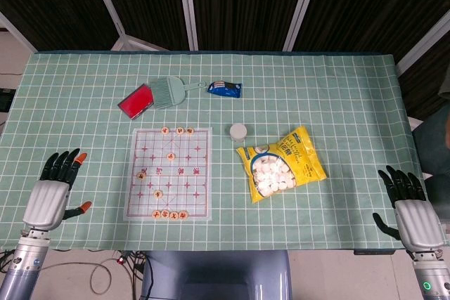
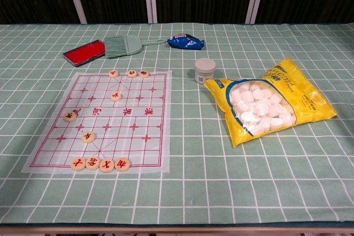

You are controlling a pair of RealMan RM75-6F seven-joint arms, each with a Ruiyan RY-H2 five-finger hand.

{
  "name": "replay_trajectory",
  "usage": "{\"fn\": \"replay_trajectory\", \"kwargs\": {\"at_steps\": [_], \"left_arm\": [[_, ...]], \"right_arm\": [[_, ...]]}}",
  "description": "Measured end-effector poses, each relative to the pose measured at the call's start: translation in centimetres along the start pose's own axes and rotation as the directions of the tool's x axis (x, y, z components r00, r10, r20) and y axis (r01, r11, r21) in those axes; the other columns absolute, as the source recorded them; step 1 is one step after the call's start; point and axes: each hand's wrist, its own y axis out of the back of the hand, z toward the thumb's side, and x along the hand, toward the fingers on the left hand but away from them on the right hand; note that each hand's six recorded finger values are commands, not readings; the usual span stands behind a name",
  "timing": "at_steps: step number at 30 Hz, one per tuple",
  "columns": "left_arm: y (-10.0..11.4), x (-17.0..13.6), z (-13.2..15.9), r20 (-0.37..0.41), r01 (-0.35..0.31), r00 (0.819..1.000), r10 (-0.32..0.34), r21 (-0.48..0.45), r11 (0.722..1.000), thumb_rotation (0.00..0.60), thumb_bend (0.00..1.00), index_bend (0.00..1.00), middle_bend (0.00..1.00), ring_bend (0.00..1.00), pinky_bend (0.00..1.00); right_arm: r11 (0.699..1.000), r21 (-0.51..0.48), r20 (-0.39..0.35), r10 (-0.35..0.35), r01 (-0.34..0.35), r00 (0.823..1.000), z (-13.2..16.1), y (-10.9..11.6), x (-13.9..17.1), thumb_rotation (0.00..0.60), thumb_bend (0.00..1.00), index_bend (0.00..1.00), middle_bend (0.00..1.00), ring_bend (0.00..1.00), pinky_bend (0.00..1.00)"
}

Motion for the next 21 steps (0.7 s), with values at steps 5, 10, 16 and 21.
{"fn": "replay_trajectory", "kwargs": {"at_steps": [5,10,16,21], "left_arm": [[0.06,-0.16,0.07,0.001,-0.001,1.000,0.001,-0.002,1.000,0.600,0.02,0.00,0.00,0.00,0.00],[0.04,-0.27,0.20,0.004,0.001,1.000,-0.001,-0.006,1.000,0.600,0.02,0.00,0.00,0.00,0.00],[-0.10,-0.18,0.32,0.003,0.006,1.000,-0.006,-0.003,1.000,0.600,0.02,0.00,0.00,0.00,0.00],[-0.12,-0.06,0.49,0.001,0.007,1.000,-0.007,0.000,1.000,0.600,0.02,0.00,0.00,0.00,0.00]], "right_arm": [[1.000,-0.005,-0.005,0.001,-0.001,1.000,0.11,-0.01,0.13,0.600,0.34,0.00,0.00,0.00,0.00],[1.000,-0.011,-0.006,0.000,0.000,1.000,0.16,0.07,0.24,0.600,0.34,0.00,0.00,0.00,0.00],[1.000,-0.013,-0.004,0.008,-0.008,1.000,0.16,-0.09,0.27,0.600,0.34,0.00,0.00,0.00,0.00],[1.000,-0.020,-0.003,0.012,-0.012,1.000,0.19,-0.11,0.26,0.600,0.34,0.00,0.00,0.00,0.00]]}}
